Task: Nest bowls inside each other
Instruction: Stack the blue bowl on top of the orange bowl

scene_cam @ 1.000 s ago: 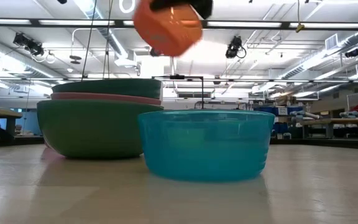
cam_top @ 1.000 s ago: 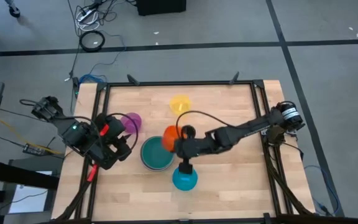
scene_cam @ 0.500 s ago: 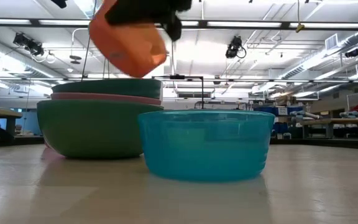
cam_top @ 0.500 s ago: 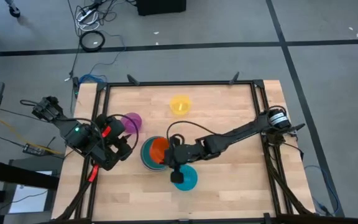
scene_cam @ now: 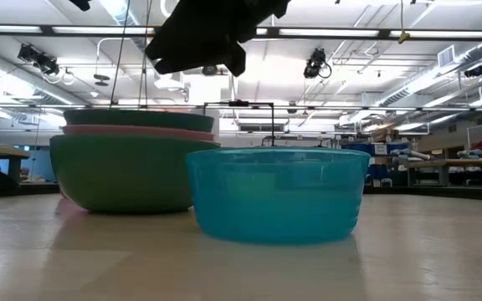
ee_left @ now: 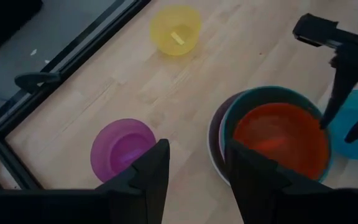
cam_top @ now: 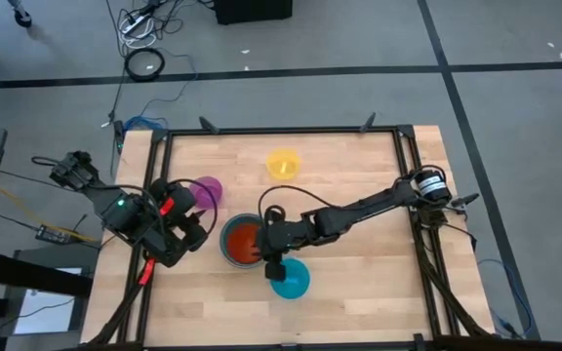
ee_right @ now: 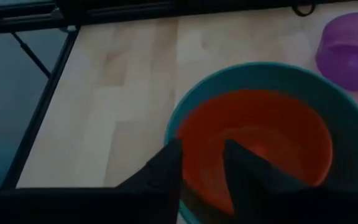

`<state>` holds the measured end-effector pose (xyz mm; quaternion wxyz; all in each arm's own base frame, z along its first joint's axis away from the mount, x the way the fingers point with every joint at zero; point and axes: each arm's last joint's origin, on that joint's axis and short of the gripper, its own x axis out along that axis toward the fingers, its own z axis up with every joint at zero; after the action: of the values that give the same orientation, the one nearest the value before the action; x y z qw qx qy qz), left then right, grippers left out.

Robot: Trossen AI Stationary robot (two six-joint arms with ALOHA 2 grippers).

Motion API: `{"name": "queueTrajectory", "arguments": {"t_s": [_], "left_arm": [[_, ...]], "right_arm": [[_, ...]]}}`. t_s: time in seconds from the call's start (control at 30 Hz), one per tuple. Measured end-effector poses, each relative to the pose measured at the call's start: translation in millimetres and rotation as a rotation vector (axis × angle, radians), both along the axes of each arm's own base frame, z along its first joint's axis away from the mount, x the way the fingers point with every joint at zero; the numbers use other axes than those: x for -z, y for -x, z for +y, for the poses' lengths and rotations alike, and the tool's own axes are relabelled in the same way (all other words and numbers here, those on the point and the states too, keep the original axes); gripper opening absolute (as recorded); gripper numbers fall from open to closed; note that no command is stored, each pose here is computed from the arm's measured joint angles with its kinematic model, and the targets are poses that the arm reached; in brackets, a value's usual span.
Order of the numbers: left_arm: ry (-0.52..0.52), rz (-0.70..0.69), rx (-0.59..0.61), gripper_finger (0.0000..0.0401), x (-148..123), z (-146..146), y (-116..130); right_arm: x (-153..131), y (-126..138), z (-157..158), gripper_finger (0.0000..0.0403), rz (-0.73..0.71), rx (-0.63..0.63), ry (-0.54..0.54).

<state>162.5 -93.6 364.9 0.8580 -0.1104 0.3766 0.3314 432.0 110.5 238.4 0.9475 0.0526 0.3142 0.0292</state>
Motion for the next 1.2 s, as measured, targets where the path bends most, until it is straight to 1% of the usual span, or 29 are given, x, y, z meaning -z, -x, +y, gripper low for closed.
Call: {"name": "queueTrajectory", "arguments": {"t_s": [0.1, 0.17, 0.23, 0.3, 0.4, 0.5, 0.57, 0.6, 0.77, 0.87, 0.97, 1.03, 1.2], "left_arm": [[0.001, 0.000, 0.000, 0.0163, 0.1, -0.1, -0.1], [0.000, 0.001, -0.001, 0.0163, 0.1, 0.0, 0.0], [0.001, 0.001, -0.001, 0.0163, 0.1, 0.0, 0.0], [0.003, 0.002, 0.000, 0.0163, 0.2, -0.3, 0.3], [0.010, 0.006, 0.000, 0.0163, 0.3, -0.5, 0.4], [0.012, 0.006, 0.001, 0.0163, 0.3, -0.6, 0.4], [0.012, 0.006, 0.000, 0.0163, 0.3, -0.6, 0.3], [0.012, 0.006, 0.000, 0.0163, 0.3, -0.6, 0.3], [0.016, 0.001, 0.001, 0.0163, 0.2, -0.9, -0.1], [0.016, 0.002, 0.001, 0.0163, 0.3, -0.9, -0.1], [0.016, 0.002, 0.001, 0.0163, 0.3, -0.9, -0.1], [0.016, 0.001, 0.000, 0.0163, 0.3, -0.9, -0.1], [0.015, 0.002, 0.000, 0.0163, 0.3, -0.9, 0.0]], "right_arm": [[-0.9, 1.8, 1.7, 0.0129, 0.009, -0.006, -0.004], [-5.1, 7.2, 4.7, 0.0137, 0.030, -0.011, -0.012], [-10.7, 17.5, 5.8, 0.0138, 0.090, -0.004, -0.012], [-14.5, 29.7, 5.6, 0.0137, 0.173, 0.022, -0.010], [-16.7, 53.3, 4.4, 0.0134, 0.348, 0.098, -0.001], [-12.0, 73.9, 4.0, 0.0134, 0.534, 0.187, -0.004], [-6.3, 80.6, 5.1, 0.0139, 0.622, 0.218, -0.010], [-4.7, 82.1, 7.0, 0.0141, 0.642, 0.219, -0.017], [4.4, 80.8, 16.3, 0.0155, 0.610, 0.203, -0.084], [8.9, 77.9, 18.6, 0.0162, 0.568, 0.201, -0.123], [18.5, 78.2, 18.7, 0.0168, 0.563, 0.201, -0.155], [23.0, 75.7, 20.0, 0.0170, 0.524, 0.199, -0.183], [35.2, 77.2, 20.9, 0.0171, 0.510, 0.201, -0.207]]}}
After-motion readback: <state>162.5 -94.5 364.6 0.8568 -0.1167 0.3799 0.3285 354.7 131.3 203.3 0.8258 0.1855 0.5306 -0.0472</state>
